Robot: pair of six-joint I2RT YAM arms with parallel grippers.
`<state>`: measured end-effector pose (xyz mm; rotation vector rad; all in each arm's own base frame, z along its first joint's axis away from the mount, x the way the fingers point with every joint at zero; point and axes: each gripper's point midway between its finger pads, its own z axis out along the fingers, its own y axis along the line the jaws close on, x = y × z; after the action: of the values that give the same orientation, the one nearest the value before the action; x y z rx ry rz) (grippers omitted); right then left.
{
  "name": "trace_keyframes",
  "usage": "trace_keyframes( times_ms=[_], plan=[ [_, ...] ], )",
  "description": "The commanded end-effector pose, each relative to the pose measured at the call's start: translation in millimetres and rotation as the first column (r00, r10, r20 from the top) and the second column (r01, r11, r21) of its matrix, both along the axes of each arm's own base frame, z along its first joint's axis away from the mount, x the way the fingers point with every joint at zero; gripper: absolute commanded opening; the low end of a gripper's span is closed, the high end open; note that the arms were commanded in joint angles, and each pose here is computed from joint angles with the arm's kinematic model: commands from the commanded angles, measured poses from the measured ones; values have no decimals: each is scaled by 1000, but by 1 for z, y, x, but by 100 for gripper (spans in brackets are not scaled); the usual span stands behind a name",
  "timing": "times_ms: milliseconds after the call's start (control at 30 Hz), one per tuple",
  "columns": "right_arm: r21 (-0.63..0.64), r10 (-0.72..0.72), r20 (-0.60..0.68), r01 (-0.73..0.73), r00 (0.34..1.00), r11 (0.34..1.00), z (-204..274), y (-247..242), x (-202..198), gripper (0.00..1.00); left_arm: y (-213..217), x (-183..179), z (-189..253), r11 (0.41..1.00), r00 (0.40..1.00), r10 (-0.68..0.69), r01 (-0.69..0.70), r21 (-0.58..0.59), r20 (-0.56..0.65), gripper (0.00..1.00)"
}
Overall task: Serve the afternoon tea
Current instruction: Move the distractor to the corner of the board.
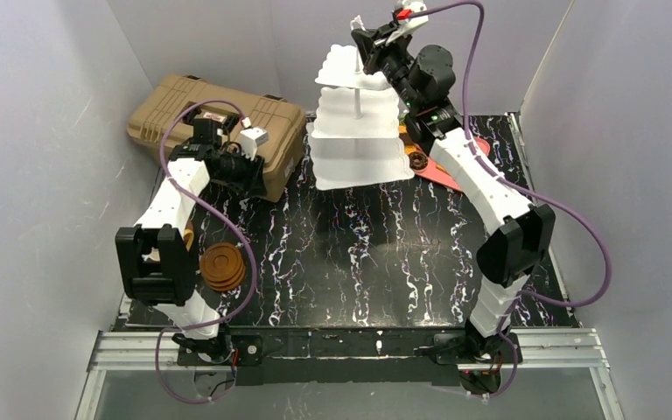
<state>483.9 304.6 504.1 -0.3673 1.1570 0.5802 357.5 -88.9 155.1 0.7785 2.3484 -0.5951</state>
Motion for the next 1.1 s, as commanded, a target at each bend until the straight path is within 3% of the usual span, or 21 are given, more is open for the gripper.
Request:
trace_keyframes(
  times_ms=[0,267,600,667,800,867,967,1000,1067],
  plan=[
    [59,-44,130,36,991,998,54,-27,-37,1,-6,39,5,999,998,7,-10,34,68,35],
    [30,-23,68,21,997,999,33,-47,-77,1,-29,76,0,996,995,-52,45,79,81,35],
    [4,45,-53,-45,998,999,-7,-52,-112,1,-27,151,19,989,988,-49,27,149,146,35],
    [6,60,-69,-60,996,998,-10,-50,-118,1,-29,152,26,991,988,-45,25,134,147,35],
    [9,107,-108,-107,988,994,-22,-36,-126,1,-37,113,35,995,991,-78,70,73,105,39],
    [15,132,-125,-131,983,991,-28,-26,-130,1,-42,78,45,994,991,-111,109,29,75,52],
    [17,169,-150,-169,974,985,-38,-1,-142,1,-41,26,78,994,991,-104,106,-25,85,91],
    [15,175,-156,-175,972,985,-42,7,-145,1,-38,12,86,996,993,-84,87,-34,88,97],
    [9,162,-169,-163,972,987,-49,22,-150,1,-18,0,99,999,995,29,-27,-19,91,98]
  ],
)
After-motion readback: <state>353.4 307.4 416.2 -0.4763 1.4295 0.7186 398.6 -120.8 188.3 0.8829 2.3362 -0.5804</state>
